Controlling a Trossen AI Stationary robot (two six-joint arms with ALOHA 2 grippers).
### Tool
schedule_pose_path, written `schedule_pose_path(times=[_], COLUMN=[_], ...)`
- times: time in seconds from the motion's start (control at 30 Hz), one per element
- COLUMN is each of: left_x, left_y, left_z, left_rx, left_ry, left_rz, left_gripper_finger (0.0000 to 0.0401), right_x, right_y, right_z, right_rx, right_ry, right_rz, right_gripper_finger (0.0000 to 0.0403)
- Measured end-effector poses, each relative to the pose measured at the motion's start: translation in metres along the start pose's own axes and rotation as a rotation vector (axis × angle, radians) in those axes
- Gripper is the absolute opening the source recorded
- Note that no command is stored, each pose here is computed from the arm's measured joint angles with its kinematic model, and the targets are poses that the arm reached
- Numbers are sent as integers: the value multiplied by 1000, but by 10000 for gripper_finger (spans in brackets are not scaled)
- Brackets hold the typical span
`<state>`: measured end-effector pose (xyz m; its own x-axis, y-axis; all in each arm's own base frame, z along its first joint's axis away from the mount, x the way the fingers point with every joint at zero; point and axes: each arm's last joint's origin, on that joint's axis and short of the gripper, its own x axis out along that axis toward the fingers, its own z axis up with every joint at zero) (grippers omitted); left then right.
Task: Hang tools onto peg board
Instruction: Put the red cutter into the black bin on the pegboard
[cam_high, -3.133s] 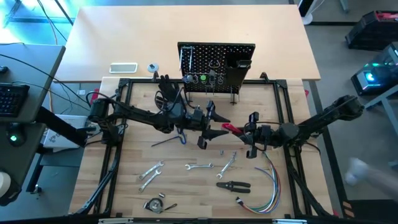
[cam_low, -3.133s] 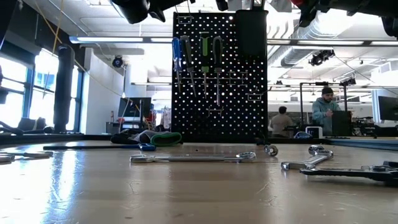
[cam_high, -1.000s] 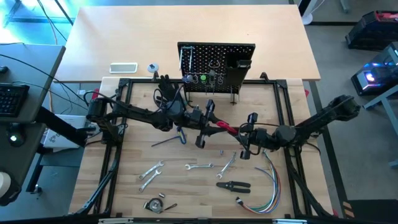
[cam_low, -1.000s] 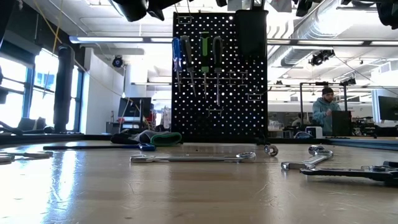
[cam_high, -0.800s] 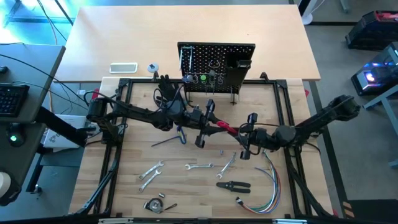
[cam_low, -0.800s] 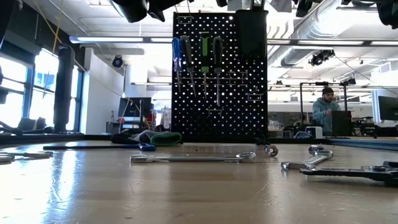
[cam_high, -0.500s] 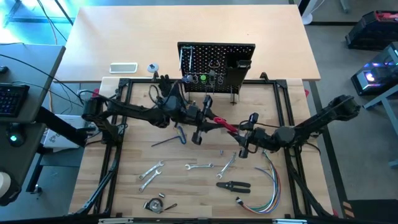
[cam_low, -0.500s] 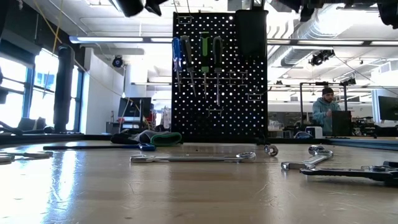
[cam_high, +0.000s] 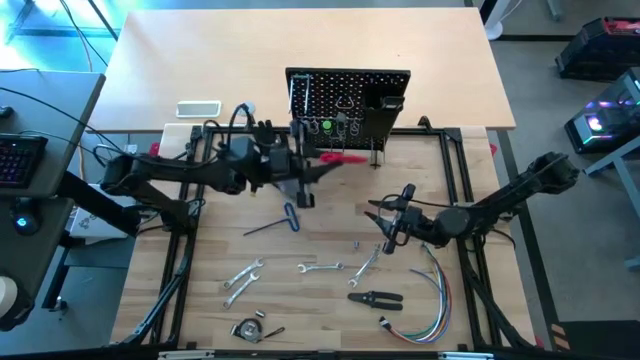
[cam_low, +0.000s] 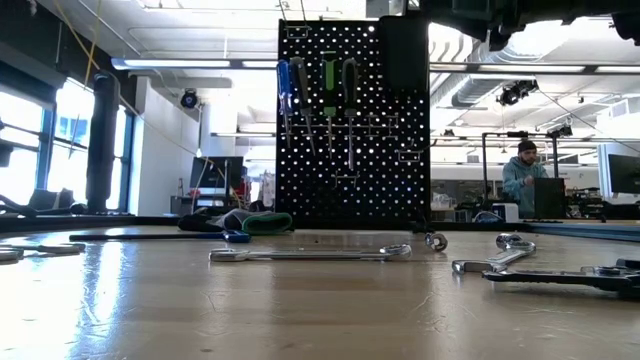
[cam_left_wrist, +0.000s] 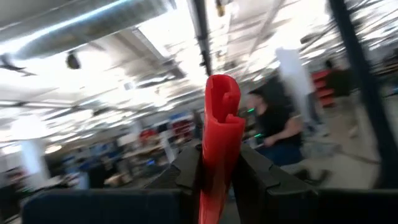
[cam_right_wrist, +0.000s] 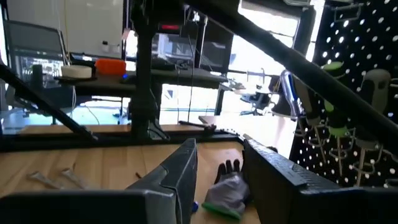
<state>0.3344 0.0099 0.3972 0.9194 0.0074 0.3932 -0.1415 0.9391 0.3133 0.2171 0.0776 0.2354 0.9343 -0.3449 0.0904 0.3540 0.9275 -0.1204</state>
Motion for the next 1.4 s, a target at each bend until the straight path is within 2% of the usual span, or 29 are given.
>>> schedule_pose_path(times=[0.13, 0.43, 0.77, 1.0, 1.17, 1.4], left_x=[15, 55, 74, 81, 88, 89], left_y=[9, 29, 62, 77, 76, 82], left_z=[12, 20, 23, 11, -7, -13], left_rx=[40, 134, 180, 183, 213, 210], left_ry=[72, 246, 299, 361, 394, 399], left_rz=[74, 215, 300, 318, 309, 339], left_gripper_finger=[50, 49, 49, 49, 49, 49], right_x=[0, 0, -1, -1, -1, -1], right_y=[0, 2, 3, 3, 4, 4], right_z=[-2, -8, -14, -16, -16, -18], right_rx=[-4, 14, 19, 7, 7, 8], right_ry=[17, 67, 113, 125, 130, 144], right_rz=[3, 12, 32, 45, 54, 59], right_gripper_finger=[126, 126, 126, 126, 126, 126])
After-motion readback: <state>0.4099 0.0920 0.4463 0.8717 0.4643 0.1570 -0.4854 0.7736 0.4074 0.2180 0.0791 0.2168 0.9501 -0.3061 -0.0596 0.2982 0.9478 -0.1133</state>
